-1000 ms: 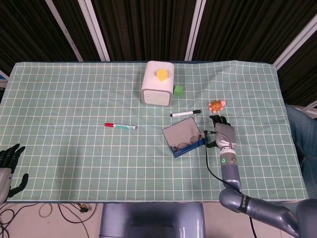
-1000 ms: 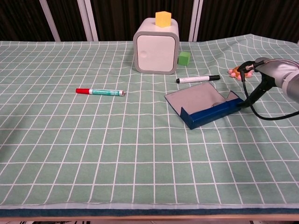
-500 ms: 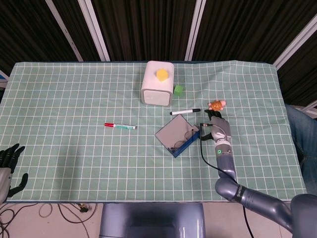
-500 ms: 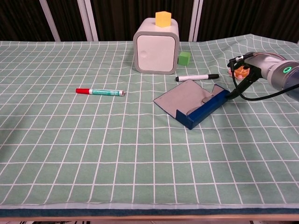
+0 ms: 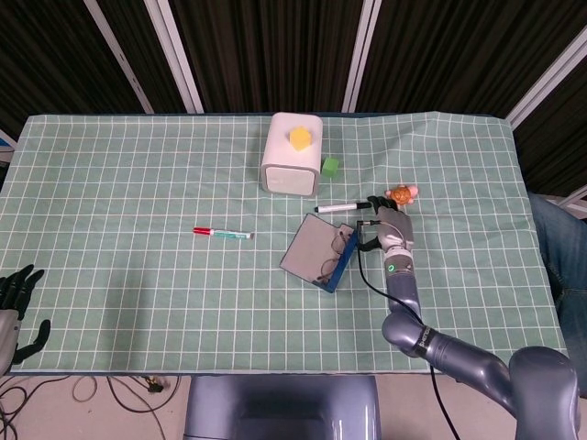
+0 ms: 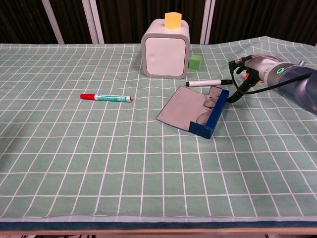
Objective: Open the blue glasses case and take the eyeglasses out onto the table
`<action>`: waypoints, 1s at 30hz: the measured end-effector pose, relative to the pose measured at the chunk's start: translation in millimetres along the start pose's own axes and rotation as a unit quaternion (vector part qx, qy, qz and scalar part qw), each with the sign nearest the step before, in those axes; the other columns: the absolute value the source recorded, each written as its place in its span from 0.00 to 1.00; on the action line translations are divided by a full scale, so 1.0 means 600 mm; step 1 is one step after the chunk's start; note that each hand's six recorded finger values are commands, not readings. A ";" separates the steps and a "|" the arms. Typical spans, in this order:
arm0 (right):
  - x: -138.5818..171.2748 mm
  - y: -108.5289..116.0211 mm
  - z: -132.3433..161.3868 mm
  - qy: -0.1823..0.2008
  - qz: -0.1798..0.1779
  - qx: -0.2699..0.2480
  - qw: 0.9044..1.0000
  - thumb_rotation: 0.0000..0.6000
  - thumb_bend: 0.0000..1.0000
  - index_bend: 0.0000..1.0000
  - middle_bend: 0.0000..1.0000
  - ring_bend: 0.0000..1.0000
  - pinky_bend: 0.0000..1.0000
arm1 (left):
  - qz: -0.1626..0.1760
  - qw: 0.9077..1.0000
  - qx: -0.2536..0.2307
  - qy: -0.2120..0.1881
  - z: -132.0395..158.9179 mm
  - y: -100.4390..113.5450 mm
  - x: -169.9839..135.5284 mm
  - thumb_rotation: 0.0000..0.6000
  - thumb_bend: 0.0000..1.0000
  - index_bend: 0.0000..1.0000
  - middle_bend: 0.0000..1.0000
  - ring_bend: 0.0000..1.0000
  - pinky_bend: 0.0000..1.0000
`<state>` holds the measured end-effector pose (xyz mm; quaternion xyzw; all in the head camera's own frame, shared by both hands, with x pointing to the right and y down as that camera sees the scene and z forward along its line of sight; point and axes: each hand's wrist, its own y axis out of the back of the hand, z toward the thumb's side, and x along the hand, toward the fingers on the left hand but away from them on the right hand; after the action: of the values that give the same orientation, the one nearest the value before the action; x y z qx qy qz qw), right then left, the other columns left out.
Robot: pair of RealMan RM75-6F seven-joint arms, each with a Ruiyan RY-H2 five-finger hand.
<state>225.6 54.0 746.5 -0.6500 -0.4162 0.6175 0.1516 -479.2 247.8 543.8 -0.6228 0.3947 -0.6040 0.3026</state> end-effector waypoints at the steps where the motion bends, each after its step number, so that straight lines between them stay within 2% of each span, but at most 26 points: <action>1: -0.002 -0.001 0.003 0.001 0.002 -0.002 1.000 1.00 0.10 0.16 0.14 0.09 0.23 | 0.000 1.000 0.000 0.000 0.000 0.000 0.000 1.00 0.45 0.02 0.00 0.00 0.00; 8: -0.017 0.001 0.027 0.007 0.009 -0.029 1.000 1.00 0.10 0.16 0.14 0.09 0.23 | 0.000 1.000 0.000 0.001 -0.001 0.000 0.000 1.00 0.45 0.02 0.00 0.00 0.00; 13: -0.019 -0.004 0.048 0.017 0.008 -0.031 0.999 1.00 0.10 0.16 0.14 0.09 0.23 | -0.001 1.000 0.000 0.003 -0.002 0.000 0.001 1.00 0.45 0.02 0.00 0.00 0.00; 21: -0.020 -0.026 0.071 0.023 0.027 -0.026 0.999 1.00 0.10 0.16 0.14 0.09 0.23 | 0.001 1.000 -0.001 0.004 -0.004 0.002 0.001 1.00 0.45 0.02 0.00 0.00 0.00; 30: -0.027 -0.032 0.098 0.036 0.035 -0.032 0.998 1.00 0.10 0.16 0.14 0.09 0.23 | 0.000 1.000 -0.003 0.005 -0.005 0.002 0.002 1.00 0.45 0.02 0.00 0.00 0.00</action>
<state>165.8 35.5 759.9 -0.6904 -0.4067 0.5852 0.1241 -482.4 246.7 543.6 -0.6204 0.3979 -0.6063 0.2987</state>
